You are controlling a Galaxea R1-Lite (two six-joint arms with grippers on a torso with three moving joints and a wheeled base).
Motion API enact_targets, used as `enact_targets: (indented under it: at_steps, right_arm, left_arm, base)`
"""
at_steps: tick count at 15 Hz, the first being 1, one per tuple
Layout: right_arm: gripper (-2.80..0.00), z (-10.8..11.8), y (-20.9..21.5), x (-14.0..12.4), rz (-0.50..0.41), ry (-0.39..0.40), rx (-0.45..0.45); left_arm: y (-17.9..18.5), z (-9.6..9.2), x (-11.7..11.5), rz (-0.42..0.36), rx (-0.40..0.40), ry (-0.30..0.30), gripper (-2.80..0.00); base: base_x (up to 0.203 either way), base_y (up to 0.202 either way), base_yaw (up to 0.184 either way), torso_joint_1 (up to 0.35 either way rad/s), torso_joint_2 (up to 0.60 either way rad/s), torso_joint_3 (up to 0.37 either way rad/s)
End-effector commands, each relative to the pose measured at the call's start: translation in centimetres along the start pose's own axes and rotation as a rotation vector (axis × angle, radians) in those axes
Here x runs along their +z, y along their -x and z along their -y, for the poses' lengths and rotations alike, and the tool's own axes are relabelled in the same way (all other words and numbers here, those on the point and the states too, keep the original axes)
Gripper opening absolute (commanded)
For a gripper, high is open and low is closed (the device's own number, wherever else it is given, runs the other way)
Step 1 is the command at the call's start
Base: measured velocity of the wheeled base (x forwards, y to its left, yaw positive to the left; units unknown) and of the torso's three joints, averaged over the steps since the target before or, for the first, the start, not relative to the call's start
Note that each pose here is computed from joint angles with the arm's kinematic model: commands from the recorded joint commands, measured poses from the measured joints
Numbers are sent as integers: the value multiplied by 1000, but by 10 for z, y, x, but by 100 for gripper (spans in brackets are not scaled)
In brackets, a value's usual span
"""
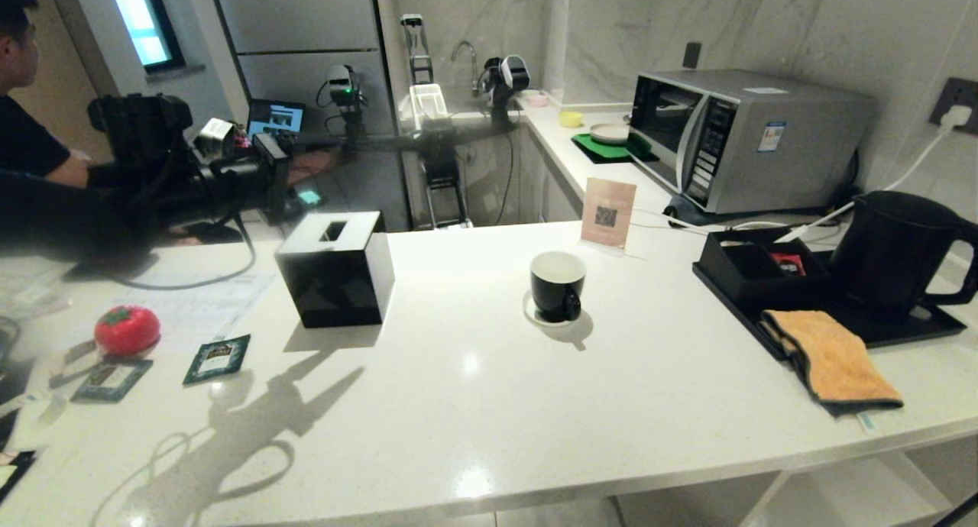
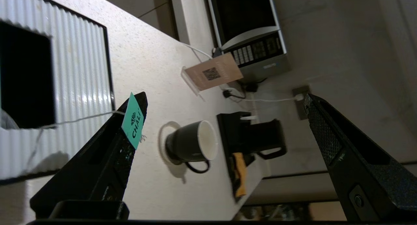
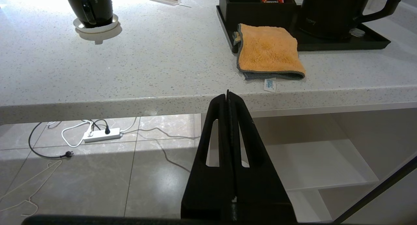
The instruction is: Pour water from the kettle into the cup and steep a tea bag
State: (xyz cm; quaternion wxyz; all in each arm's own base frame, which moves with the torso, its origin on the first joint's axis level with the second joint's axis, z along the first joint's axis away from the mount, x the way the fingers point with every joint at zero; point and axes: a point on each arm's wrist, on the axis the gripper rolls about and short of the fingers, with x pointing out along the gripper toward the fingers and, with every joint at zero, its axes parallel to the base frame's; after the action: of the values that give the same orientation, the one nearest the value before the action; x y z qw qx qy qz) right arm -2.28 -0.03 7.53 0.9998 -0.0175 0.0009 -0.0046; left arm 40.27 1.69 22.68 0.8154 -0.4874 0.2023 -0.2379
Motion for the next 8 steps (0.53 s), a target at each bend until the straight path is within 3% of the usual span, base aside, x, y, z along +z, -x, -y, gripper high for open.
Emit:
enact_targets:
  at_steps: [1,5,8]
  right_arm:
    - [-280,0,0,0,-1,0,0]
    - [-280,0,0,0,-1,0,0]
    - [-280,0,0,0,-1,0,0]
  left_arm:
    - [0,5,-2,2,-8,48,0]
    - [-1,9,1,27,-10,168,0]
    - [-4,8,1,67,13,190,0]
  base:
    - [0,0,0,0,0,0]
    - [0,0,0,0,0,0]
    - [0,0,0,0,0,0]
